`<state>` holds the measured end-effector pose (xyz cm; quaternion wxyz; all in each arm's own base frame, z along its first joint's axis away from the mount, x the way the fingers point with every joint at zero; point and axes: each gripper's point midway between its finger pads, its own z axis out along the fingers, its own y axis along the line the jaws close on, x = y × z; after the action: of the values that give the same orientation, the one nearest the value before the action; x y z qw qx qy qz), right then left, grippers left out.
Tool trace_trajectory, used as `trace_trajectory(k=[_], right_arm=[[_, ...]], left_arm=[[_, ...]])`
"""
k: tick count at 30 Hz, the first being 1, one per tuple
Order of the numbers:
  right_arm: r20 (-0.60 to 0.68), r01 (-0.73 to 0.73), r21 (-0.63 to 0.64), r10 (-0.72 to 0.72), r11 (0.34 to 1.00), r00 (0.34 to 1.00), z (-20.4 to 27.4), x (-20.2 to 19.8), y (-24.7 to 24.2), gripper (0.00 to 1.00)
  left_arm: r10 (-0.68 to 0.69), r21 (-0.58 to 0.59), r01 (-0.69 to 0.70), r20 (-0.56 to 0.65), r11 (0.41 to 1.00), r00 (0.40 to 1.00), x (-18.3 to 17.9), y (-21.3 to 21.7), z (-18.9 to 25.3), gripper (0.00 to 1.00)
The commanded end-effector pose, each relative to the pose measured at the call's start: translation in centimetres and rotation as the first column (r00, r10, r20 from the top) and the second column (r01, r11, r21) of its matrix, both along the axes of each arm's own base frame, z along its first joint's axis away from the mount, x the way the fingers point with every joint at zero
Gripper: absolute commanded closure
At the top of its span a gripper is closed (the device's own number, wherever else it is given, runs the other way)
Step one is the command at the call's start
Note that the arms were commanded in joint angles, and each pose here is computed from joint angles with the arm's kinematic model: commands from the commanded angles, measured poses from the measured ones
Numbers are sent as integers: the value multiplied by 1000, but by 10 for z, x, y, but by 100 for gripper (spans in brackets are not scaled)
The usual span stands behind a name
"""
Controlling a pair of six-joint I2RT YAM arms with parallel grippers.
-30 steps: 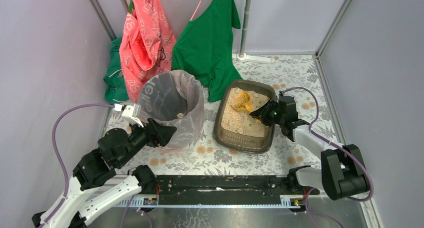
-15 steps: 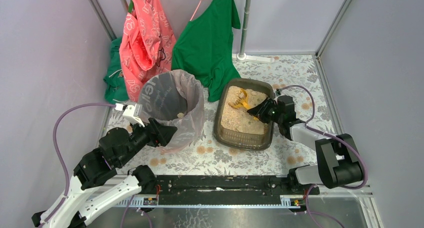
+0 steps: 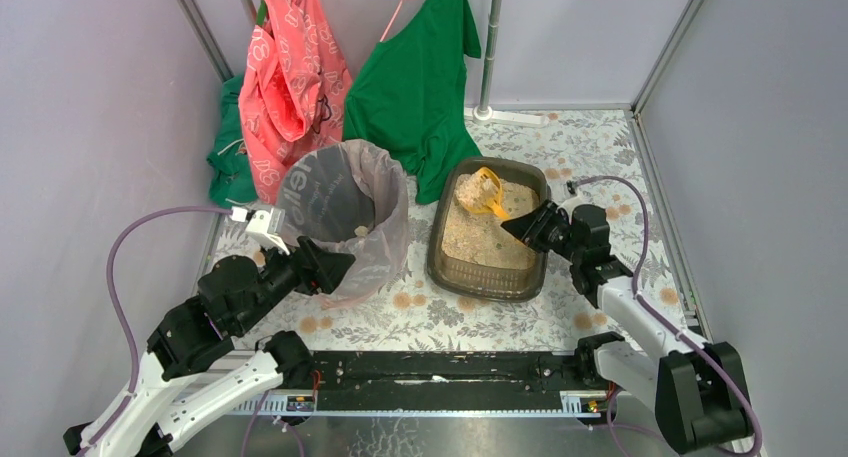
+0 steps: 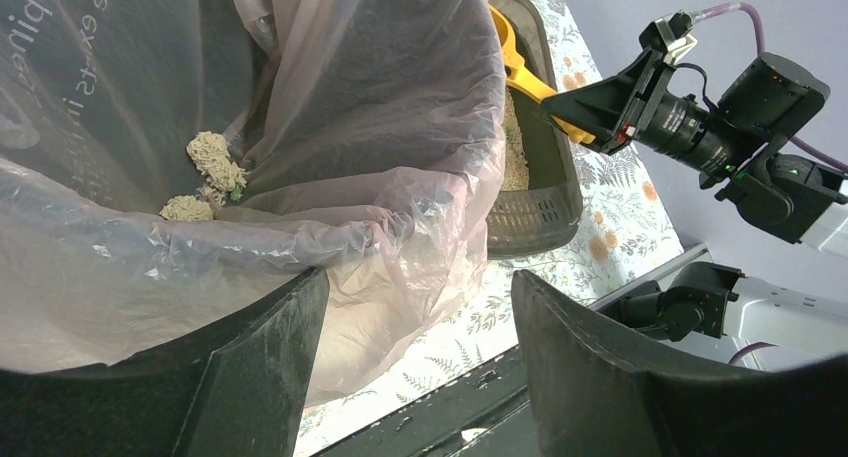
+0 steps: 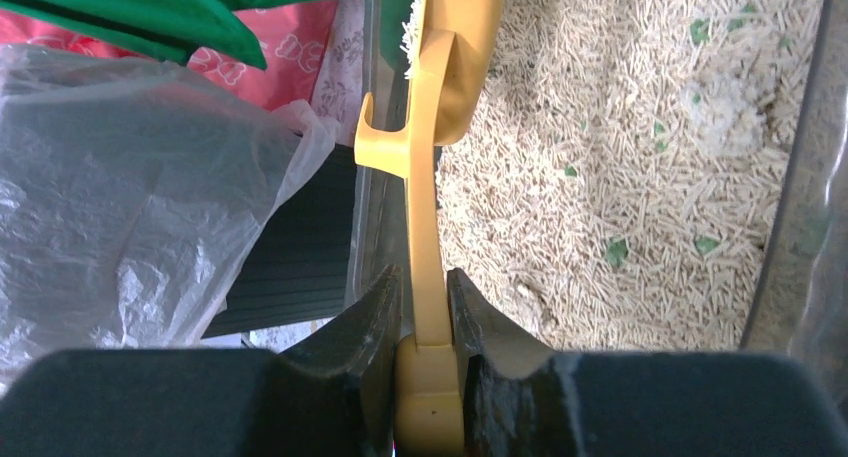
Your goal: Clean the litter box
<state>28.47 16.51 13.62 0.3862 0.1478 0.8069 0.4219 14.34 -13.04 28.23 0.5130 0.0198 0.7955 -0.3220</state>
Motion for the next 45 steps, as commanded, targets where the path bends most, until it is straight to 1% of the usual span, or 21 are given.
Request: trace_trajectory(k=[1, 7, 10, 12, 16, 19, 25, 28, 31, 33, 36, 38, 41, 43, 45], right_arm=[[19, -23, 14, 23, 1000, 1000, 7, -11, 1, 100], [25, -3, 1, 3, 1000, 1000, 10, -22, -8, 100], [25, 9, 23, -10, 1000, 1000, 10, -28, -14, 100], [31, 17, 64, -19, 998, 999, 11, -32, -20, 100], [54, -22, 158, 13, 987, 998, 15, -46, -28, 100], [64, -15, 188, 3, 982, 998, 16, -50, -39, 100], [116, -46, 255, 17, 966, 993, 29, -62, -48, 100], [116, -56, 281, 23, 958, 993, 31, -65, -52, 100], [104, -50, 345, 15, 937, 994, 27, -68, -51, 100], [132, -86, 389, 37, 917, 991, 32, -74, -47, 100], [113, -52, 390, 8, 919, 994, 26, -75, -52, 100], [130, -31, 391, -22, 920, 991, 27, -73, -54, 100], [142, -54, 431, -8, 901, 990, 30, -80, -50, 100], [129, -19, 425, -40, 905, 991, 26, -78, -54, 100], [149, 15, 398, -81, 917, 986, 27, -74, -59, 100]], left_arm=[[-17, -68, 22, 66, 997, 998, 1, -6, 23, 25], [-18, -74, 23, 65, 997, 998, -1, -4, 25, 25], [-25, -76, 30, 62, 997, 998, -2, -6, 25, 25], [-27, -79, 32, 61, 996, 998, -2, -6, 25, 25], [-28, -76, 32, 60, 997, 998, -2, -6, 25, 25], [-28, -71, 32, 52, 997, 998, 0, -8, 22, 25], [-41, -82, 45, 49, 996, 998, 1, -14, 22, 25], [-49, -82, 53, 46, 995, 998, 1, -16, 22, 25], [-51, -92, 55, 42, 994, 998, 0, -17, 23, 25], [-50, -95, 53, 39, 994, 998, 1, -18, 21, 25], [-47, -94, 49, 25, 994, 999, 4, -22, 18, 26], [-54, -100, 56, 21, 993, 998, 4, -25, 19, 26], [-54, -109, 56, 23, 993, 998, 6, -27, 17, 26], [-57, -111, 59, 21, 992, 998, 7, -30, 16, 26], [-65, -118, 66, 19, 991, 998, 8, -33, 18, 26]])
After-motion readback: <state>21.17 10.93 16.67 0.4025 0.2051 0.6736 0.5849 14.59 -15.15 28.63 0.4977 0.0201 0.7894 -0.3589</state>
